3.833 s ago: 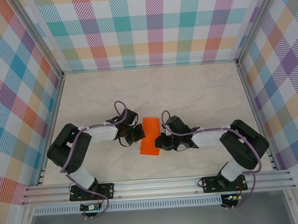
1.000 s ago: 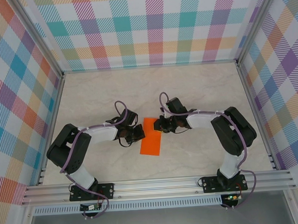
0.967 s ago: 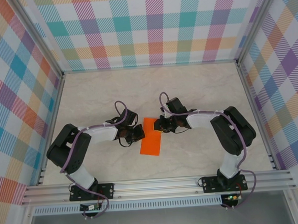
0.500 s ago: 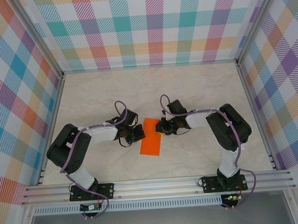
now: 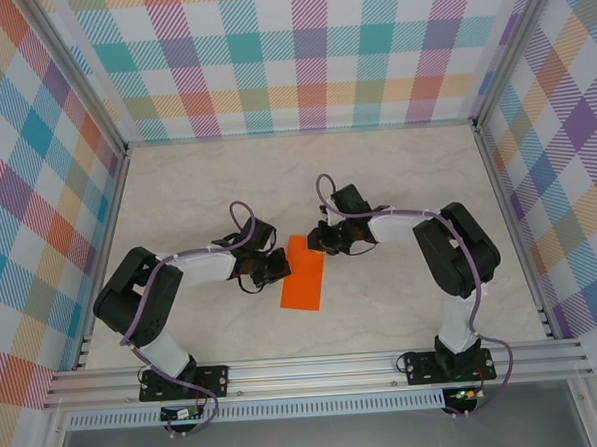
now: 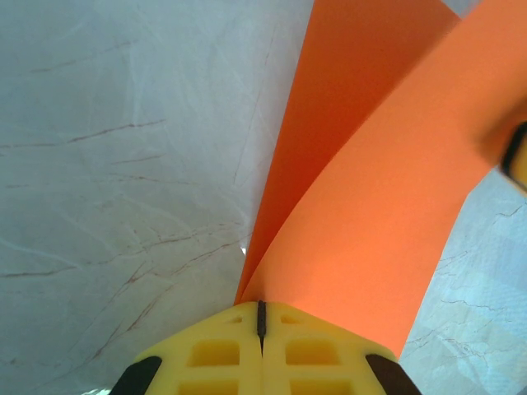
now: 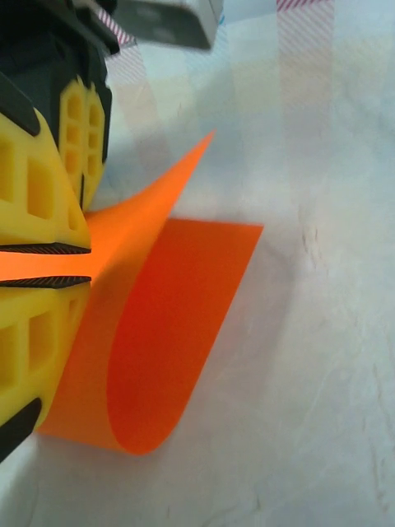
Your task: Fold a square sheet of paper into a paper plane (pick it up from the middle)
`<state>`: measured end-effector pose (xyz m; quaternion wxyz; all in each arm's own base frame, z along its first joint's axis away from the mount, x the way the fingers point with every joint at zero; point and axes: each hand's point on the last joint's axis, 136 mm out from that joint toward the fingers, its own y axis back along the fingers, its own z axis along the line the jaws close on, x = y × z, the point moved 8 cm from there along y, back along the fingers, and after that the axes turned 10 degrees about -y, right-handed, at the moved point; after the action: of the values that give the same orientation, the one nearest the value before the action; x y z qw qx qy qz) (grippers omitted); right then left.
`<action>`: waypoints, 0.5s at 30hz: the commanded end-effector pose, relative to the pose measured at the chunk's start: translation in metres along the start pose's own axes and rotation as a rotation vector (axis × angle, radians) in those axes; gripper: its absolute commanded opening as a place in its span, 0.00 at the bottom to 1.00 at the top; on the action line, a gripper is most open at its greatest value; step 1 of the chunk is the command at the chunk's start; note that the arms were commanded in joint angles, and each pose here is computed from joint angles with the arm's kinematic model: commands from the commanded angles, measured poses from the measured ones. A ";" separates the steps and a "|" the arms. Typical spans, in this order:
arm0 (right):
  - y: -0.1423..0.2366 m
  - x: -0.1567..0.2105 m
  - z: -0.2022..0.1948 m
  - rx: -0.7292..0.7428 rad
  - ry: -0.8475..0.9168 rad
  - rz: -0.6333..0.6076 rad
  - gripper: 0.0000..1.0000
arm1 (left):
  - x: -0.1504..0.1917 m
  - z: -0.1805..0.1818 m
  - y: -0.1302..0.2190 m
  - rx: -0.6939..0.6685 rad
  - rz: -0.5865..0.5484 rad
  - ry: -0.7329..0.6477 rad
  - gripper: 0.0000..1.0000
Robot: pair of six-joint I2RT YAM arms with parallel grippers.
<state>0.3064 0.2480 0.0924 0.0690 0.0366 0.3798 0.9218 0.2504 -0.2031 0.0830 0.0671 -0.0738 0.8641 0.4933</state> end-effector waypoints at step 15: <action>0.013 -0.015 0.013 -0.008 0.012 -0.021 0.20 | 0.041 0.046 -0.009 -0.244 0.155 0.046 0.00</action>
<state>0.3118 0.2474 0.0854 0.0679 0.0528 0.3939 0.9151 0.2501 -0.2028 0.0829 0.0666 -0.0735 0.8639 0.4938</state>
